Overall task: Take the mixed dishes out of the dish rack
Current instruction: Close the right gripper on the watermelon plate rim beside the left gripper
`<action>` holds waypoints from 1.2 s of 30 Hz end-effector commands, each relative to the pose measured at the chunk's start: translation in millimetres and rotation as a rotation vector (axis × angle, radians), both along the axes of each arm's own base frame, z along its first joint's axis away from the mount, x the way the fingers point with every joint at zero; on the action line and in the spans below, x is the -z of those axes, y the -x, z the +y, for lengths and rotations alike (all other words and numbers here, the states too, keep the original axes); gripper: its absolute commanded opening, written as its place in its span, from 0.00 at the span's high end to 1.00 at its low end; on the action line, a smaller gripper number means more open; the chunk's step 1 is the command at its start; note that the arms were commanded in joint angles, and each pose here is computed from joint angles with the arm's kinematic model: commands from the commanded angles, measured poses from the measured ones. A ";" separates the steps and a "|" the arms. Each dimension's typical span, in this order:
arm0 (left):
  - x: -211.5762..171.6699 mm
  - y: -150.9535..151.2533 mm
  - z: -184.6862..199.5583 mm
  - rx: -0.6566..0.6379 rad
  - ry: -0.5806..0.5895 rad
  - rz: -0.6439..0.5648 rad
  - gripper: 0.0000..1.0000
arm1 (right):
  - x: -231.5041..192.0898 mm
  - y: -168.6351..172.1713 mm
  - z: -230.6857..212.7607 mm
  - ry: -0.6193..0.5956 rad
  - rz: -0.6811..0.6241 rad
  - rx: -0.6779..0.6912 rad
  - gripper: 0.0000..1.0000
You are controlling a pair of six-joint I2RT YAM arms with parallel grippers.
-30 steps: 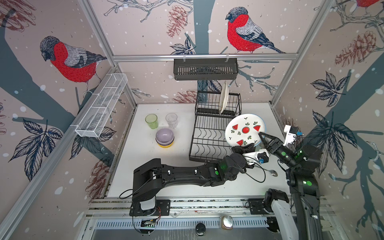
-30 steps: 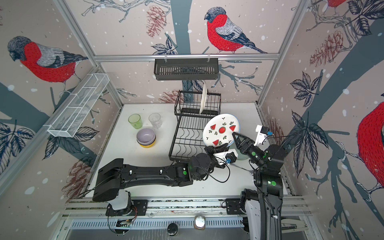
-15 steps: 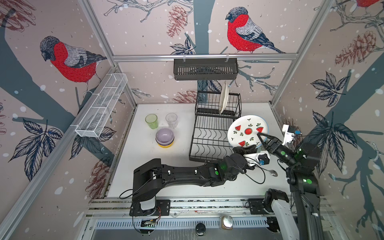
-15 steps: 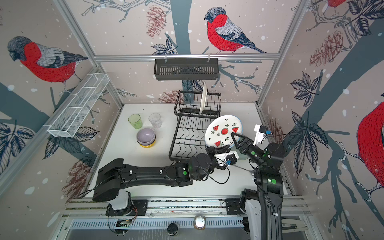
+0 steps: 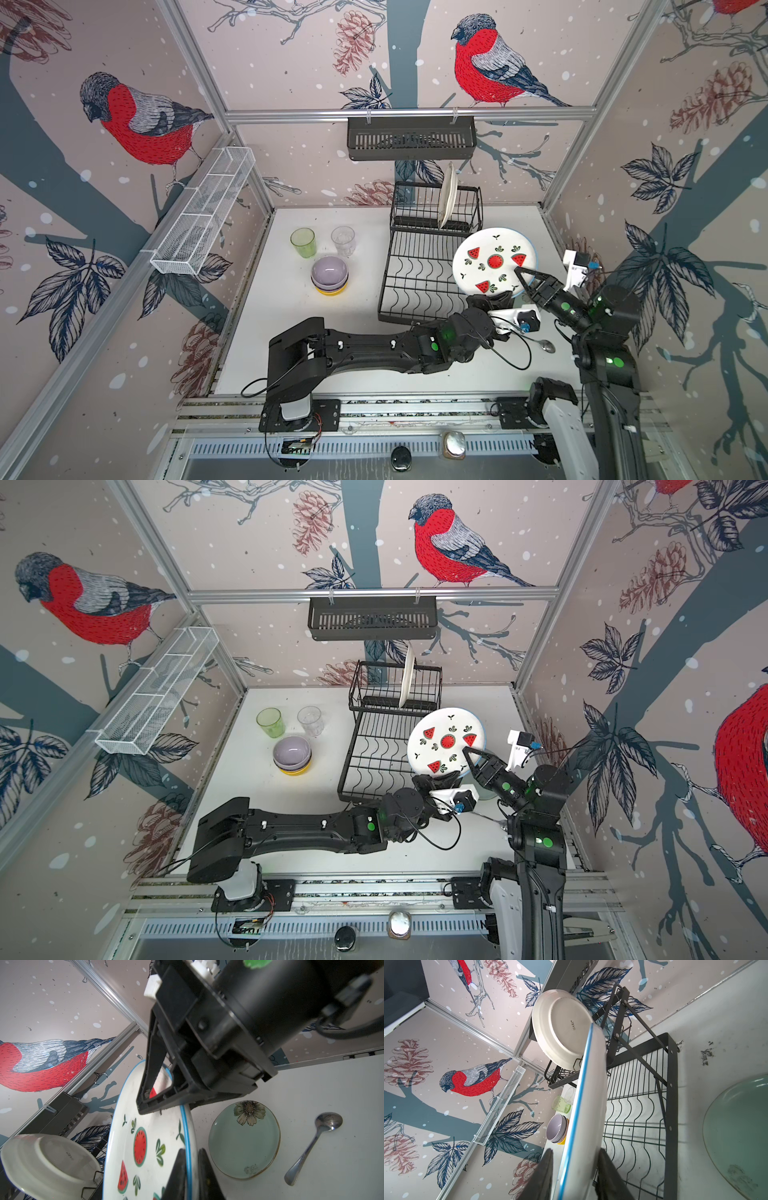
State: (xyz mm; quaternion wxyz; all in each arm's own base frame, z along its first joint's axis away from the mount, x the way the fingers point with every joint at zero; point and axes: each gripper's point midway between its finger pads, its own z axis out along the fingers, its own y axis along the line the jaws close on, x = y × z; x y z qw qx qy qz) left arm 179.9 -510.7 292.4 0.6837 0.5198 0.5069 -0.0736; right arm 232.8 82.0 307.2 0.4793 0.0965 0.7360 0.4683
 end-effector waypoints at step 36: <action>-7.8 -19.3 22.2 -0.104 0.229 0.103 0.02 | 20.0 -20.7 -14.4 -0.066 0.069 0.067 1.00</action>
